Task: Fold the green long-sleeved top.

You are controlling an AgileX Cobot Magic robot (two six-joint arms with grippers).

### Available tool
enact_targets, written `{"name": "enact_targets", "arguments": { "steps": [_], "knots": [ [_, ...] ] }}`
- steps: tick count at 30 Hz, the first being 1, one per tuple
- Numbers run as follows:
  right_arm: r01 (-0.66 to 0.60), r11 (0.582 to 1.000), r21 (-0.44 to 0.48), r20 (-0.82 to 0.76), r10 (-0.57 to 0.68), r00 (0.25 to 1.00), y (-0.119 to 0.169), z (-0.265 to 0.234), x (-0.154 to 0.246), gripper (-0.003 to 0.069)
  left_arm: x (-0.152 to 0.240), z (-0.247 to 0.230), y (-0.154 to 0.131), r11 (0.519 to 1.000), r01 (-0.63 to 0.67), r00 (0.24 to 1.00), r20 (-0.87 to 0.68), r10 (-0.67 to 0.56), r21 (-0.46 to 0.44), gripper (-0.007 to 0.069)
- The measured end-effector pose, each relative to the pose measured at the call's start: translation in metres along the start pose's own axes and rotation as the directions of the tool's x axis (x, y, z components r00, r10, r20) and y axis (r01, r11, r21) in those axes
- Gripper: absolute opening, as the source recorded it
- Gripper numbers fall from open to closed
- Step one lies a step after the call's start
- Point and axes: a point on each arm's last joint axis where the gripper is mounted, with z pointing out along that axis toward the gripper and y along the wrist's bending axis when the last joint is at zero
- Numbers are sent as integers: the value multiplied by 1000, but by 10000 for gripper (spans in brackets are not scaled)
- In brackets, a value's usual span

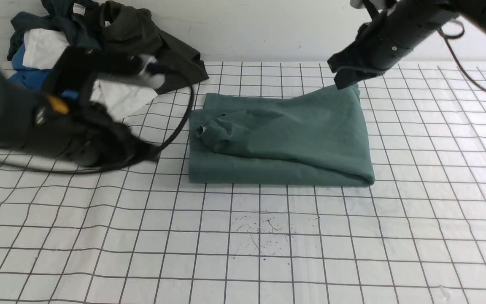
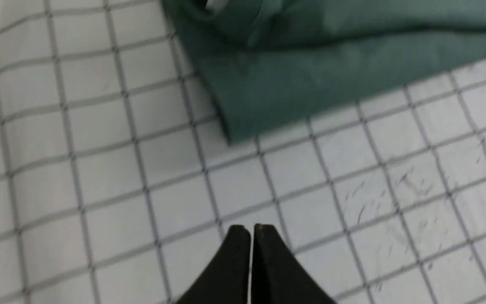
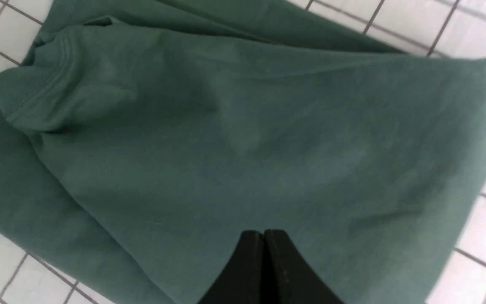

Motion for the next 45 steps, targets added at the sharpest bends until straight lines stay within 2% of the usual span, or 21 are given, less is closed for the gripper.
{"name": "enact_targets", "arguments": {
  "steps": [1, 3, 5, 6, 9, 10, 11, 14, 17, 21, 24, 28, 31, 34, 37, 40, 42, 44, 45],
  "knots": [
    [-14, 1000, -16, 1, 14, 1000, -4, 4, 2, -13, -2, 8, 1, 1000, 1, 1000, -14, -1, 4, -7],
    [-84, 993, -87, 19, 86, 996, -22, 29, 9, -13, -34, 39, 1, 998, -29, 1000, 0, 29, 58, -7],
    [-102, 989, -108, 78, 111, 991, -34, 53, 12, -13, -53, 82, 4, 993, -63, 997, -28, 66, 102, -7],
    [-99, 989, -112, 81, 108, 991, -34, 53, 11, -13, -57, 80, 3, 992, -71, 997, -16, 73, 106, -7],
    [-29, 999, -40, 229, 37, 973, -46, 79, 7, -13, -71, 149, 13, 983, -109, 991, -63, 119, 149, -7],
    [-28, 999, -25, 244, 34, 969, -47, 81, 7, -13, -71, 153, 13, 982, -111, 991, -63, 122, 150, -7],
    [-14, 999, 41, 304, 1, 953, -56, 90, 5, -14, -74, 178, 18, 981, -113, 989, -77, 127, 157, -7],
    [-46, 992, 119, 358, 1, 934, -72, 104, 9, -14, -64, 217, 26, 981, -112, 983, -127, 132, 156, -7],
    [-95, 986, 137, 359, 40, 933, -90, 114, 19, -14, -53, 238, 35, 984, -137, 972, -177, 156, 117, -7],
    [-120, 983, 141, 347, 65, 936, -104, 113, 26, -14, -53, 236, 41, 983, -178, 959, -212, 185, 54, -7],
    [-124, 980, 154, 352, 63, 934, -112, 101, 25, -14, -65, 212, 45, 974, -223, 949, -239, 206, -44, -7],
    [-96, 985, 141, 367, 38, 929, -106, 64, 11, -14, -95, 153, 41, 958, -251, 958, -176, 226, -138, -7],
    [-12, 993, 117, 374, -33, 927, -85, 8, -10, -14, -124, 76, 26, 949, -257, 966, -66, 249, -183, -7],
    [103, 990, 100, 364, -132, 922, -51, -62, -25, -14, -135, -11, 9, 945, -249, 961, 67, 268, -210, -7],
    [187, 976, 114, 348, -216, 912, -20, -121, -27, -14, -123, -80, -5, 945, -241, 945, 169, 280, -221, -7],
    [220, 963, 158, 374, -265, 889, 9, -177, -25, -14, -88, -139, -15, 944, -231, 917, 270, 292, -235, -7],
    [214, 959, 184, 403, -272, 874, 22, -202, -23, -14, -63, -161, -18, 943, -228, 899, 318, 300, -244, -6],
    [208, 955, 212, 447, -284, 848, 42, -232, -18, -14, -20, -180, -20, 941, -224, 879, 364, 308, -255, -6],
    [206, 955, 212, 445, -282, 850, 42, -232, -18, -14, -18, -176, -19, 941, -224, 884, 354, 306, -253, -6]
  ]
}}
